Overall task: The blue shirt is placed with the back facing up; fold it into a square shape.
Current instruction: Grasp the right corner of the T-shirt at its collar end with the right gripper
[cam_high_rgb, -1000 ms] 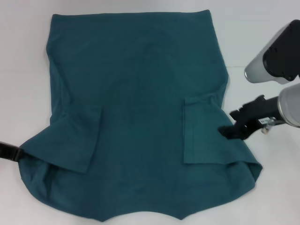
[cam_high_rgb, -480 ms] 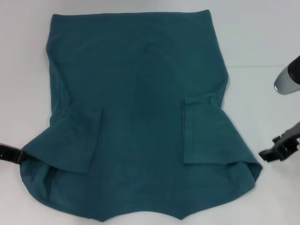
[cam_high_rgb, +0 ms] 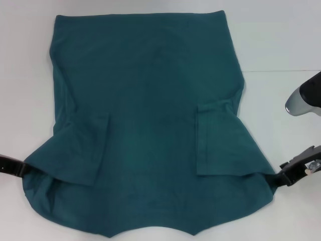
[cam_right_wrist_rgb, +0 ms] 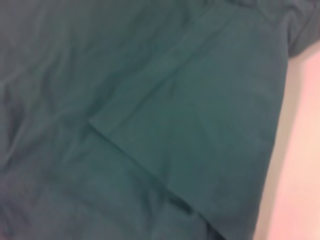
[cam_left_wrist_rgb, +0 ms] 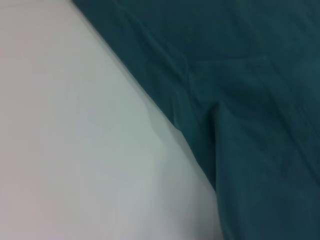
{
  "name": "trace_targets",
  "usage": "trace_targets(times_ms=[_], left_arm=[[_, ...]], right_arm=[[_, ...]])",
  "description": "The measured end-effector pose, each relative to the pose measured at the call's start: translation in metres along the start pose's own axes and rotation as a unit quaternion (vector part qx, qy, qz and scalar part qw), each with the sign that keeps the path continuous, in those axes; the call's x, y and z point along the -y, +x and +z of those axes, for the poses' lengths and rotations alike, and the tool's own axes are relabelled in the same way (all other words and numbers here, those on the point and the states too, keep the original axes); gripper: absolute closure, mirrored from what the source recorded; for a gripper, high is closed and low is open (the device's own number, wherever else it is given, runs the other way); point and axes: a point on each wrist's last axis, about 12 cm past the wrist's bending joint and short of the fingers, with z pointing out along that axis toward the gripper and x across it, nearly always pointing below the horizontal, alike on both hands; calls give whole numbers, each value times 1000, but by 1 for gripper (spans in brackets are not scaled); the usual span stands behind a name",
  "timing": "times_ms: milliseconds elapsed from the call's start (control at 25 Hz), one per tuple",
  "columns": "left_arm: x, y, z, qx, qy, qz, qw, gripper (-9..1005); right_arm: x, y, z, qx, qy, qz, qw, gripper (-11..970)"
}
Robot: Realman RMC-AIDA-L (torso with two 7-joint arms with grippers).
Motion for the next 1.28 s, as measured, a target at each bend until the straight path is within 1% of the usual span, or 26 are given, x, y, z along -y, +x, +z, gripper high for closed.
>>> trace_targets(times_ms=[280, 560, 720, 1120, 1280], left_arm=[[1, 0, 1, 0, 1, 0, 1000, 996], [1, 0, 0, 0, 1, 0, 1000, 997], [0, 1, 0, 0, 1, 0, 1000, 997], [0, 0, 0, 1, 0, -1, 1000, 997], [1, 0, 1, 1, 0, 0, 1000, 997]], right_arm=[[2, 4, 8, -2, -3, 7, 1000, 413], [-4, 2, 11, 3, -17, 3, 1000, 346], [-4, 3, 12, 4, -20, 4, 1000, 304], [-5, 5, 17, -4, -19, 8, 1000, 305], [-4, 6, 16, -9, -9, 10, 1000, 305]])
